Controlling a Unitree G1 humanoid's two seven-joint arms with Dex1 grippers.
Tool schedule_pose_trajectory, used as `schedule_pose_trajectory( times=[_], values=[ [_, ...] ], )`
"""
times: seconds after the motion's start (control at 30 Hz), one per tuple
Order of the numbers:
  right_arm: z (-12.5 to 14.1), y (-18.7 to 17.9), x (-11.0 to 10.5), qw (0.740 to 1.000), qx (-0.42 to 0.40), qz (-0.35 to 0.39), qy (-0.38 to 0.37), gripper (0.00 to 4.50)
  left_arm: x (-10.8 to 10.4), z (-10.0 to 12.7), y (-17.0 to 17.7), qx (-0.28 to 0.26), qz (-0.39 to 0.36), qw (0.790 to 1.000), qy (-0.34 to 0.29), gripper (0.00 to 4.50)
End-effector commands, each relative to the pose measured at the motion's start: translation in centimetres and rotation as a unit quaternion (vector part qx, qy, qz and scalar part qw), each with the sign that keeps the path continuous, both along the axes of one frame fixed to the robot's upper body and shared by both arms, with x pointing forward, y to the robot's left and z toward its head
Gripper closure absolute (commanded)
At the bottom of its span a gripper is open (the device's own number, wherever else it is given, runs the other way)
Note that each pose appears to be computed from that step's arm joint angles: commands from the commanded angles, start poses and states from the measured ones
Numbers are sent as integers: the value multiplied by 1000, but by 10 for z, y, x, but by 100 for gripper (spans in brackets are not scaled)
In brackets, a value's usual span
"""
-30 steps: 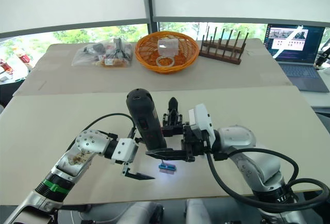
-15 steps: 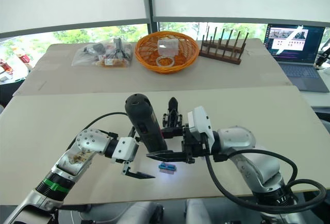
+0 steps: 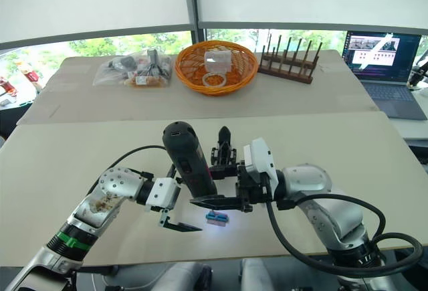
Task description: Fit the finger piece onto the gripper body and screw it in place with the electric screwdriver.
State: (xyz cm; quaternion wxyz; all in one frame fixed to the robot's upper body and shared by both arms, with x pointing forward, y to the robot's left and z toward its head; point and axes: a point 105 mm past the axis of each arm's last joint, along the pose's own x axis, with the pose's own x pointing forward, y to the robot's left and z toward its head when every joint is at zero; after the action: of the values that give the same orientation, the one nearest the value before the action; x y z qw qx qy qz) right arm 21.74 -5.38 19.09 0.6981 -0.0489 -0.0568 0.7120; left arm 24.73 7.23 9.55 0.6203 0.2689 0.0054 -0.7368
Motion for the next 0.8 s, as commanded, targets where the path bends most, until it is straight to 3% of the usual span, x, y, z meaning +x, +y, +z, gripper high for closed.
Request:
schedule_pose_trajectory(
  times=[0.03, 0.8],
  values=[
    [12, 1, -4, 999, 17, 9, -34, 254, -1, 9, -5, -9, -12, 1000, -18, 0],
    [11, 2, -6, 999, 14, 15, -29, 254, 5, 9, -6, -9, -9, 1000, -23, 0]
  ],
)
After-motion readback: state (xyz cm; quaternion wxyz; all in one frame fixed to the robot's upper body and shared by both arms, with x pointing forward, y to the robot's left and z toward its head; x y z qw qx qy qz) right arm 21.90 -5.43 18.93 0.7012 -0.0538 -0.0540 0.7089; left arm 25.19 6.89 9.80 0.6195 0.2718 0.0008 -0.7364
